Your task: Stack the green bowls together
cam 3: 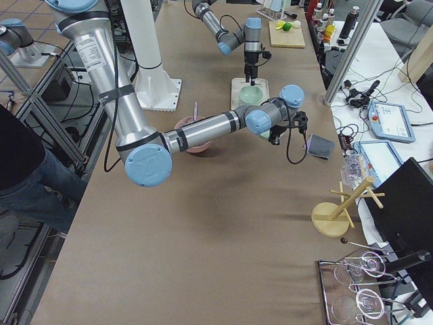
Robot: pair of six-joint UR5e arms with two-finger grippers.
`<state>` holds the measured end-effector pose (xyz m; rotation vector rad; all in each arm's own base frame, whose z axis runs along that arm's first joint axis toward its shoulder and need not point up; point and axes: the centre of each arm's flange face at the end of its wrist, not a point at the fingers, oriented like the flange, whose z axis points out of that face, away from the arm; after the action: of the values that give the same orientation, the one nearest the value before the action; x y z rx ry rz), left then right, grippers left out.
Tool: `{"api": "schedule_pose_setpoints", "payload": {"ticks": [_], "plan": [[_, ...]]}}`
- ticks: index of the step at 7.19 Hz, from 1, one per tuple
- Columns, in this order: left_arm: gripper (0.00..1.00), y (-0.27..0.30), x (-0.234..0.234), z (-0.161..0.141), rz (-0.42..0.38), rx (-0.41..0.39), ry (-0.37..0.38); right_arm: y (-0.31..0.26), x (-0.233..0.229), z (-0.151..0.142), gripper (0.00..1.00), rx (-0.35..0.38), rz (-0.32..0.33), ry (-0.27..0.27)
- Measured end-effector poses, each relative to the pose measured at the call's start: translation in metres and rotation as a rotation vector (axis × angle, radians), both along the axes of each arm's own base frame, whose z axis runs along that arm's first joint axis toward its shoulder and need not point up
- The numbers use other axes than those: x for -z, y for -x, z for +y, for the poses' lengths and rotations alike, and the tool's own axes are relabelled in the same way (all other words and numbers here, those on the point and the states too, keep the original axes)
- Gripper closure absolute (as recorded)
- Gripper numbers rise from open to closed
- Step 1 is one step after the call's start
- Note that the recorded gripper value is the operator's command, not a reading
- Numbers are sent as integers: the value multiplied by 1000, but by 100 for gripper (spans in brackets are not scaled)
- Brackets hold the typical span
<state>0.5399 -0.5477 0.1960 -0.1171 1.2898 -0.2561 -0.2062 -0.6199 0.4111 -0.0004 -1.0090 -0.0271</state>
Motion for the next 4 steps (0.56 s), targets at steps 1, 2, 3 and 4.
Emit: {"api": "schedule_pose_setpoints", "payload": {"ticks": [1,2,3,4], "plan": [[2,22,3,-14,-10,9,9,2,22,-1,100,-11,-20,15],[2,56,2,-32,-20,3,15,10,46,0,100,-27,-39,37],[2,100,-8,-46,-26,-6,14,27,69,2,100,-35,-56,62],[2,144,-24,-53,-28,-3,5,51,89,7,100,-20,-70,66]]}}
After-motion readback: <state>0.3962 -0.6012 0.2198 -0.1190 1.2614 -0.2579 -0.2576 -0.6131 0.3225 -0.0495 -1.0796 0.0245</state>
